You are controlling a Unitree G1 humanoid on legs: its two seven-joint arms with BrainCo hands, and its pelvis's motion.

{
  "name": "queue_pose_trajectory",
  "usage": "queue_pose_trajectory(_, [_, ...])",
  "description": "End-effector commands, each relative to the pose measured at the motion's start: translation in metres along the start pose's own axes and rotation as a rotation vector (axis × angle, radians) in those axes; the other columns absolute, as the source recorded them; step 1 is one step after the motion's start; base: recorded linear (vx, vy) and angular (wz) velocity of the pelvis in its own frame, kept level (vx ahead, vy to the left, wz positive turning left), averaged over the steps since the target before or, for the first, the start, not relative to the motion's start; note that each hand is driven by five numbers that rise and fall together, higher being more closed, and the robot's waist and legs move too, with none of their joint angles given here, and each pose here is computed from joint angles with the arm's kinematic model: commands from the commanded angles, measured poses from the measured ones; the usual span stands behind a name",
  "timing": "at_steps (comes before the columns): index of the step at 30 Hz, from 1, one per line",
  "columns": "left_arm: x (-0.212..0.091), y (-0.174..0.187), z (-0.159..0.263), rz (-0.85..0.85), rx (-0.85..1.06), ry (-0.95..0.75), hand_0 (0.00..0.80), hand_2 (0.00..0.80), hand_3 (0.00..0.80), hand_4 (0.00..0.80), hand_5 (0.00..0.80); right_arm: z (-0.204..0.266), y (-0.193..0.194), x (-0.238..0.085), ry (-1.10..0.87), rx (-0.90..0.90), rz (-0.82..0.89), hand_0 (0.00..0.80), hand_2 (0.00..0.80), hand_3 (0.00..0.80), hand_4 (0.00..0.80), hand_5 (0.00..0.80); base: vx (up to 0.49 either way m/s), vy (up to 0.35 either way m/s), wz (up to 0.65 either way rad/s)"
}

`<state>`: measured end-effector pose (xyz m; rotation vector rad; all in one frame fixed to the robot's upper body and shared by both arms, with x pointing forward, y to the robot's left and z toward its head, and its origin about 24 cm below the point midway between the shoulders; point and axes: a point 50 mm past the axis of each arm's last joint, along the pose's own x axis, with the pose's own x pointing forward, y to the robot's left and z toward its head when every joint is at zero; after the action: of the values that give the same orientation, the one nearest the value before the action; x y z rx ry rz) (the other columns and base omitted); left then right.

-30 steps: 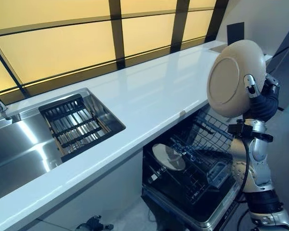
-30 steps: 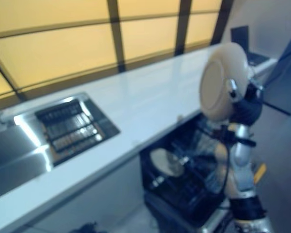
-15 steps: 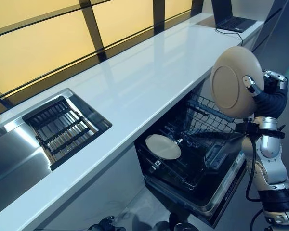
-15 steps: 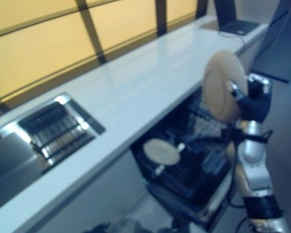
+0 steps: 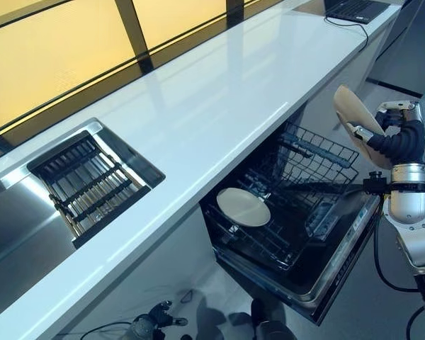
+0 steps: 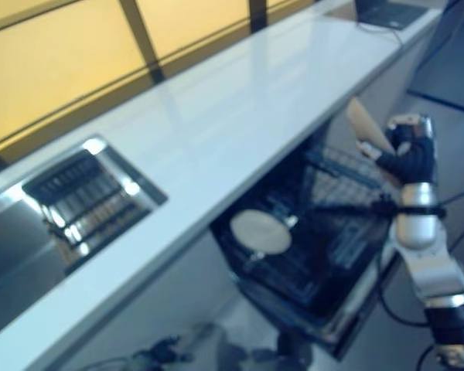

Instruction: Take plates into dishwasher

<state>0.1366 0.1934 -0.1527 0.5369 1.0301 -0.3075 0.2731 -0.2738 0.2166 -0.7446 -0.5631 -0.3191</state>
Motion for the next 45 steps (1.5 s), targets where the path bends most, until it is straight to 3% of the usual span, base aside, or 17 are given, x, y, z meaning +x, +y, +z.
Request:
queue_pose_trajectory(1, [-0.004, 0.042, -0.007, 0.088, 0.082, 0.019, 0.0, 0.0, 0.0, 0.0, 0.0, 0.012, -0.012, 0.022, -0.068, -0.06, -0.01, 0.8, 0.8, 0.8, 0.8, 0.8, 0.0, 0.0, 0.0])
queue_pose_trajectory(7, [-0.004, 0.048, -0.004, 0.095, 0.112, 0.014, 0.0, 0.0, 0.0, 0.0, 0.0, 0.001, -0.011, 0.024, -0.016, -0.146, 0.115, 0.8, 0.8, 0.8, 0.8, 0.8, -0.002, -0.036, 0.0])
queue_pose_trajectory(15, [-0.003, 0.057, 0.008, 0.109, 0.136, -0.006, 0.0, 0.0, 0.0, 0.0, 0.0, -0.003, -0.004, 0.033, 0.049, -0.112, 0.205, 0.8, 0.8, 0.8, 0.8, 0.8, -0.003, -0.02, 0.01])
queue_pose_trajectory(45, [0.001, 0.06, 0.039, 0.093, 0.187, -0.077, 0.0, 0.0, 0.0, 0.0, 0.0, -0.006, 0.023, 0.065, 0.202, 0.044, 0.143, 0.8, 0.8, 0.8, 0.8, 0.8, 0.017, -0.012, 0.01])
